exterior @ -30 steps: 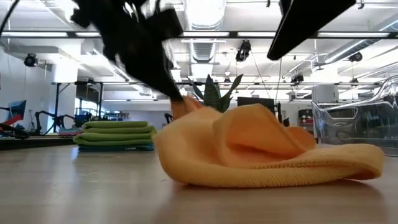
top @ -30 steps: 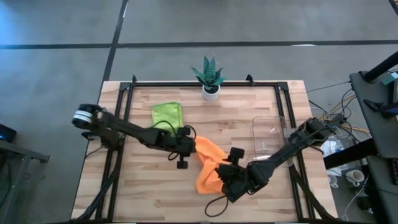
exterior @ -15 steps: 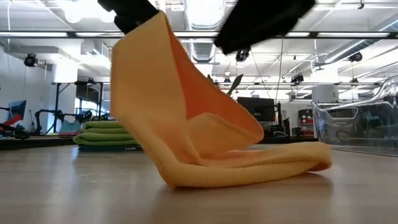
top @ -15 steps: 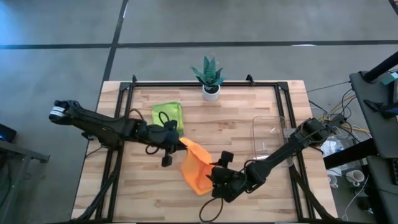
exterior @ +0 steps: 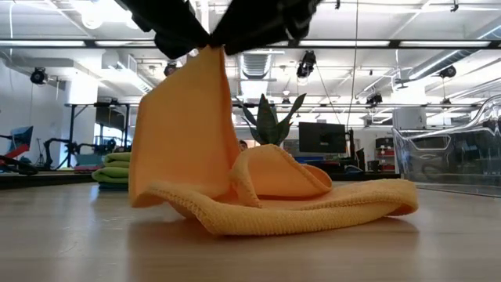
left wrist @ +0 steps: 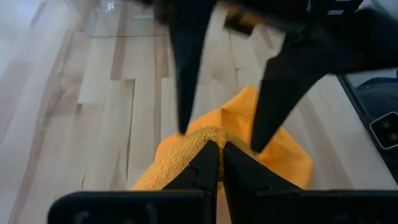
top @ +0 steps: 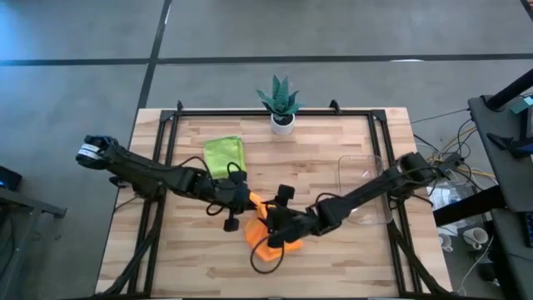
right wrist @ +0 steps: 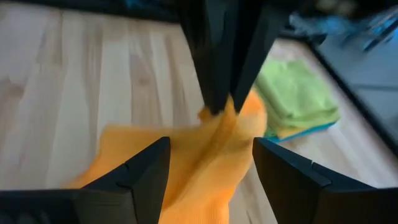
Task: Fold microfiber towels
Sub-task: Fold the orange towel on the table
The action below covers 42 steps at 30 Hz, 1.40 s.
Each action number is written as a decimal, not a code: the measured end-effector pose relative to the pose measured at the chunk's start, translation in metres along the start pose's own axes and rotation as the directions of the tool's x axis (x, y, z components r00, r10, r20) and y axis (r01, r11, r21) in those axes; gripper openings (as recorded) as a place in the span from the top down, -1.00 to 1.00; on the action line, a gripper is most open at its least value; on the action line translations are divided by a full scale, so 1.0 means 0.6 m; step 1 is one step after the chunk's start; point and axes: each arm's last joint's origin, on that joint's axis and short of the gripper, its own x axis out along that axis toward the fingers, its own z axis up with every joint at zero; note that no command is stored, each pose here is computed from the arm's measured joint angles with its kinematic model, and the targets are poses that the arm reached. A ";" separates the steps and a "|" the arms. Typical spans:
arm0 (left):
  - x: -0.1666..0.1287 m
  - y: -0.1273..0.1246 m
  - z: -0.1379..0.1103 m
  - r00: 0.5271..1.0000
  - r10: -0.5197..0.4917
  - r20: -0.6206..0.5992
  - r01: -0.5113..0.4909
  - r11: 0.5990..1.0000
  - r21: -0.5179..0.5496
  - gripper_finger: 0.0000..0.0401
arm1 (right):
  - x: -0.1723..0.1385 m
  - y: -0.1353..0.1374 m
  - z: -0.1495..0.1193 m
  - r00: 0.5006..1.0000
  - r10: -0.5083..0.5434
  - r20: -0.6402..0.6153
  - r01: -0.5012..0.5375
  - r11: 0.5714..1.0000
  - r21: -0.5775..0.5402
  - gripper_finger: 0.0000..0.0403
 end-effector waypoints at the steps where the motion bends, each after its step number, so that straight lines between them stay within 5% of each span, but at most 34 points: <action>1: 0.000 0.000 0.000 1.000 0.000 0.002 0.000 1.000 0.000 1.00 | 0.005 -0.004 -0.003 1.000 0.010 -0.013 -0.009 1.000 0.004 -0.12; 9: -0.002 -0.002 -0.003 0.998 -0.067 -0.015 0.067 0.997 0.024 1.00 | 0.025 -0.031 -0.013 0.998 -0.007 -0.069 0.007 1.000 0.001 0.00; 23: -0.004 -0.001 -0.026 0.985 -0.077 -0.154 0.084 0.996 0.038 0.88 | 0.024 -0.036 -0.020 0.989 0.061 -0.135 -0.060 0.998 0.008 0.91; 36: 0.004 0.005 -0.083 0.948 -0.020 -0.317 -0.031 0.987 -0.156 0.28 | 0.018 -0.040 -0.015 0.986 0.057 -0.154 -0.042 0.994 0.100 0.81; 42: 0.014 -0.022 -0.148 0.891 -0.188 -0.412 0.013 0.920 -0.391 0.27 | 0.020 -0.054 -0.013 0.984 0.060 -0.170 -0.003 0.948 0.317 0.82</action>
